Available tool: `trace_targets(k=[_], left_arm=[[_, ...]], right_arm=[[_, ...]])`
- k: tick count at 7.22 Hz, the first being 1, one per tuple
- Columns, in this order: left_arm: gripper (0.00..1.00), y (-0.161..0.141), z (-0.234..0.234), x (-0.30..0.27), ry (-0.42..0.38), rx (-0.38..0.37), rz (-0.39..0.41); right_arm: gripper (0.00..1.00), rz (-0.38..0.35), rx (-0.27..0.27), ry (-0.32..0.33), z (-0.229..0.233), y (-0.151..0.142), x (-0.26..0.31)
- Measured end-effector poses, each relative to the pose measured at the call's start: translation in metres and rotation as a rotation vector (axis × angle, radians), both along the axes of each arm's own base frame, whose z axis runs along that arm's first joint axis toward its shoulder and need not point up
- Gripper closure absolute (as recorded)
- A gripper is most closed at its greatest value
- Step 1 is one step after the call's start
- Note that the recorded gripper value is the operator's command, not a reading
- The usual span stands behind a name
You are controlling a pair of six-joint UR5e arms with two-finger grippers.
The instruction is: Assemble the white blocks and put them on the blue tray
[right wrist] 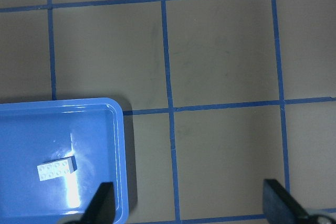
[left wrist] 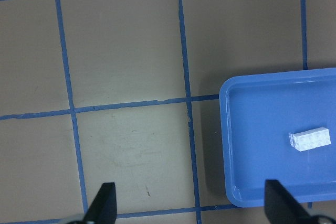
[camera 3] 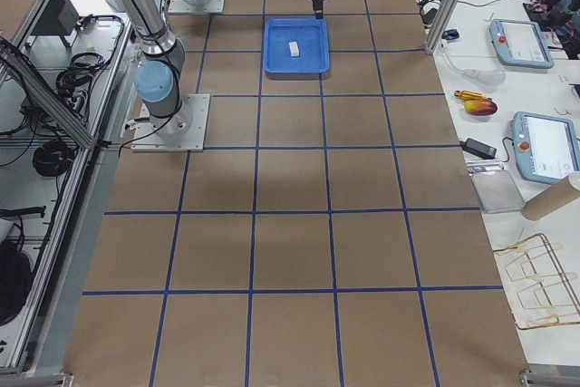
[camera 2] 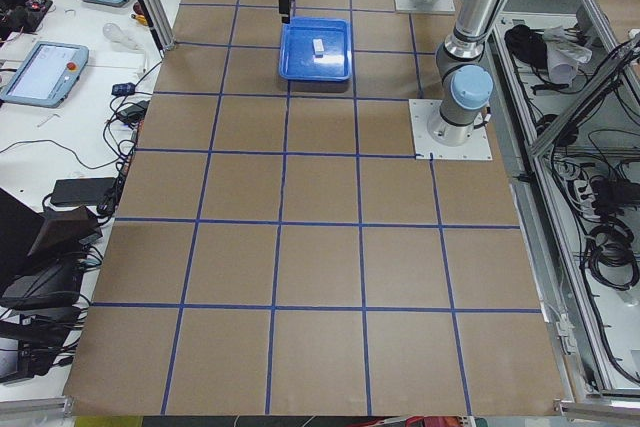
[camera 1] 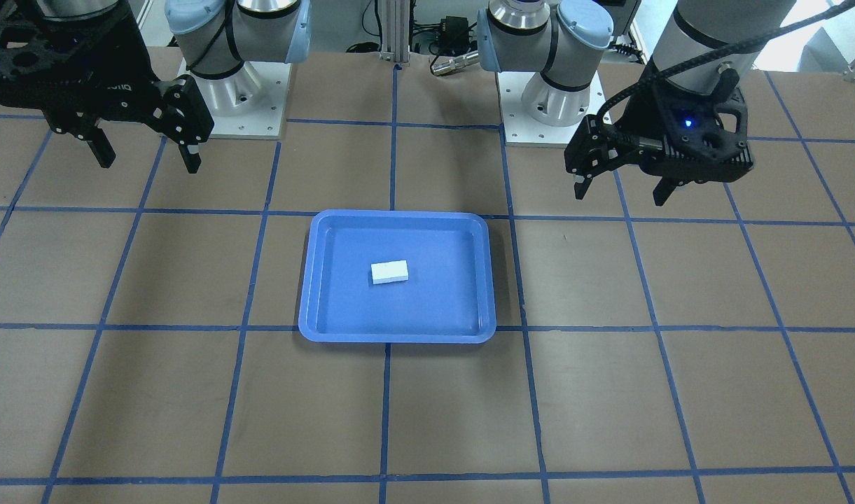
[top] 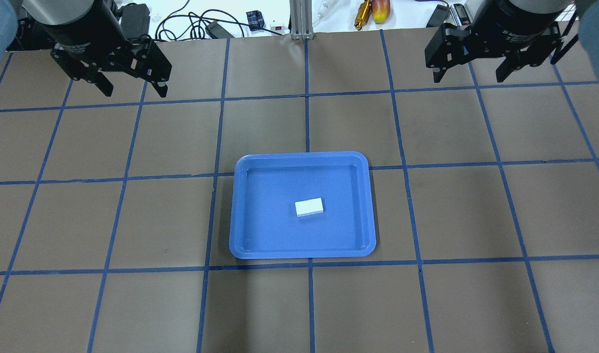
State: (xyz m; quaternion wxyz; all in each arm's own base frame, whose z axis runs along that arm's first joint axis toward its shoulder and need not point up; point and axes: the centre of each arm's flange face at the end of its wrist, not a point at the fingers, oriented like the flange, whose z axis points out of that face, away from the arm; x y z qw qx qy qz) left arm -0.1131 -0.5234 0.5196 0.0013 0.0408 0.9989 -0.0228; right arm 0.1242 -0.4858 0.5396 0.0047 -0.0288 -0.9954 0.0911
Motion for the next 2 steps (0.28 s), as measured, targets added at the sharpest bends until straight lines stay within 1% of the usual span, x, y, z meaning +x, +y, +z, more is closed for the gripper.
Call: trace_targets(k=[2], left_arm=[[0.00,0.0026,-0.0025,-0.0009,-0.002,0.006,-0.002]], right_arm=[[0.00,-0.007,-0.002,-0.002,0.0003,-0.0002,0.0000]])
